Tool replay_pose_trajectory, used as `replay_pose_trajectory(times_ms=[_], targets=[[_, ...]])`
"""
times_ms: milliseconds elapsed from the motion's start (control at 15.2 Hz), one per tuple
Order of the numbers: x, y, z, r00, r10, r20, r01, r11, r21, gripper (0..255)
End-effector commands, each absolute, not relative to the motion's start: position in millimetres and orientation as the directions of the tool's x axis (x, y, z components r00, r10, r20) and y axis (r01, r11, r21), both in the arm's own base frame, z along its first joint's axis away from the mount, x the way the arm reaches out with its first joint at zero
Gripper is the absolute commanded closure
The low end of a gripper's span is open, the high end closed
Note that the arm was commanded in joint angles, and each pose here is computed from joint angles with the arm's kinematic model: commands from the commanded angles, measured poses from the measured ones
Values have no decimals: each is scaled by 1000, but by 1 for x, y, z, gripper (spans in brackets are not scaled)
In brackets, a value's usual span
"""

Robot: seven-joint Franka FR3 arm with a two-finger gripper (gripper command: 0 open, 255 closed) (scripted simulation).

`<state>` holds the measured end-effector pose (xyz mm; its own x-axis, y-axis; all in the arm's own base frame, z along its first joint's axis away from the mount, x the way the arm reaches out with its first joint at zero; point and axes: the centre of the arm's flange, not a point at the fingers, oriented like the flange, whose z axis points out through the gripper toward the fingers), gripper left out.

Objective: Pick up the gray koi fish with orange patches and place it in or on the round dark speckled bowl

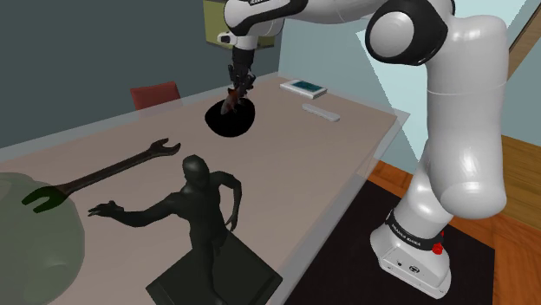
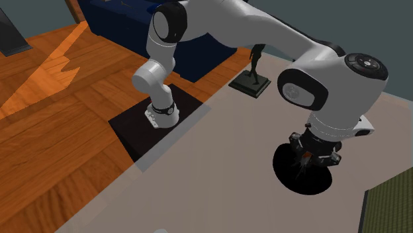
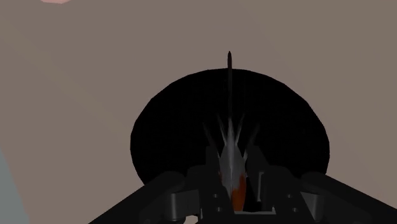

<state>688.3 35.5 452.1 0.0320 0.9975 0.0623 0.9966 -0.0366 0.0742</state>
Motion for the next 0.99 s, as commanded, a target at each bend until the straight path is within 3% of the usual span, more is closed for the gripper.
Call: replay_pose_trajectory(times_ms=[0, 528, 594, 924], targets=[[689, 37, 439, 31, 998, 62, 997, -35, 71, 255], [689, 37, 436, 31, 998, 62, 997, -35, 71, 255], [687, 39, 436, 31, 998, 62, 997, -36, 71, 0], [689, 37, 436, 31, 998, 62, 997, -35, 71, 0]])
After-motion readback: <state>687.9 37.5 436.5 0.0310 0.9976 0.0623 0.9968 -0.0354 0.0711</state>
